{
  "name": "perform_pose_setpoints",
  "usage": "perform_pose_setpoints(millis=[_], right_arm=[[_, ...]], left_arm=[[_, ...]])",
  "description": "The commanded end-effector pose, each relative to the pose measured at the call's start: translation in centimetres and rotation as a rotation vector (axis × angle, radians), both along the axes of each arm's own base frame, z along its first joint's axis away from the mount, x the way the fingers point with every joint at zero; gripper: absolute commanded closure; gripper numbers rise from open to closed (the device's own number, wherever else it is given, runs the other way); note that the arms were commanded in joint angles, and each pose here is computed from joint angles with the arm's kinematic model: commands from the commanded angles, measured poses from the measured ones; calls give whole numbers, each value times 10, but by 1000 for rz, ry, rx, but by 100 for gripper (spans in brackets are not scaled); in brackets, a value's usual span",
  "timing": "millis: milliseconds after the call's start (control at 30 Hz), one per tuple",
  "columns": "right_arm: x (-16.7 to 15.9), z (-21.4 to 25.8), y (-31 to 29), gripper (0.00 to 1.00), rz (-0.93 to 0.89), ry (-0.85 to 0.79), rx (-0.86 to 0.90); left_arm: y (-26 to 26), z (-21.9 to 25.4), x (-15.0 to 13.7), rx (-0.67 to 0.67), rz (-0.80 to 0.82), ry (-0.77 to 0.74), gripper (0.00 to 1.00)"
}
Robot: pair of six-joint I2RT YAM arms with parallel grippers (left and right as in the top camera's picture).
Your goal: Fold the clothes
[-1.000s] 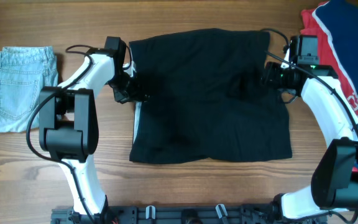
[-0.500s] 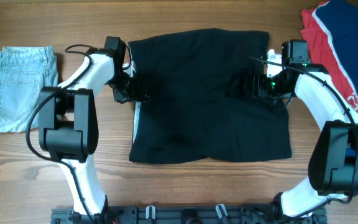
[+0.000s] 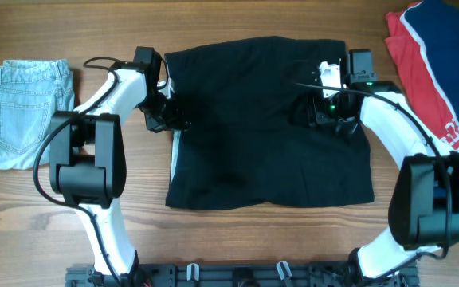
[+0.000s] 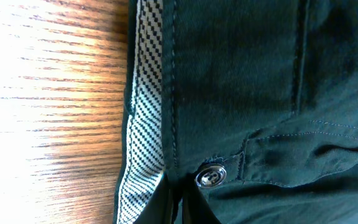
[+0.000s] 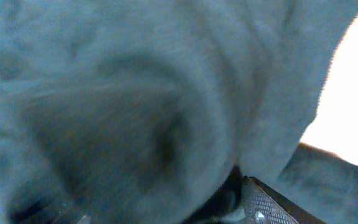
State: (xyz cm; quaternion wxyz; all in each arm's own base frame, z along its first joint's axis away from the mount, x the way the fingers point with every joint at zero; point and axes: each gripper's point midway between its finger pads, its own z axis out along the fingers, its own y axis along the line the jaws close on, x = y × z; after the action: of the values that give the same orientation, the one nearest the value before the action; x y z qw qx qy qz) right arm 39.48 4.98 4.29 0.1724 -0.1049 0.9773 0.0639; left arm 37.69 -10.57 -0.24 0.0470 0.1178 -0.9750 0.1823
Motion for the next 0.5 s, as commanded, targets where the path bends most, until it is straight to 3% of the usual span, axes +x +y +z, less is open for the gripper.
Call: perform_pose_setpoints(millis=[0, 33, 100, 133, 167, 300, 400, 467], right_arm=[[1, -27, -29, 31, -118, 45, -140], [2, -32, -37, 35, -147, 45, -182], [6, -33, -57, 63, -221, 27, -277], [6, -27, -79, 83, -328, 6, -369], [1, -4, -119, 96, -578, -58, -509], [10, 63, -161, 96, -768, -228, -587], [18, 102, -179, 77, -854, -363, -578], [18, 106, -183, 71, -866, -374, -576]], left_arm=[[40, -27, -6, 186, 6, 29, 96], [40, -27, -5, 185, 6, 28, 96], [40, -27, -5, 185, 6, 27, 96], [40, -27, -5, 185, 6, 28, 96], [40, -27, -5, 185, 6, 28, 96], [40, -27, -5, 185, 6, 26, 96], [40, -27, -5, 185, 6, 25, 96], [40, -27, -5, 185, 6, 25, 96]])
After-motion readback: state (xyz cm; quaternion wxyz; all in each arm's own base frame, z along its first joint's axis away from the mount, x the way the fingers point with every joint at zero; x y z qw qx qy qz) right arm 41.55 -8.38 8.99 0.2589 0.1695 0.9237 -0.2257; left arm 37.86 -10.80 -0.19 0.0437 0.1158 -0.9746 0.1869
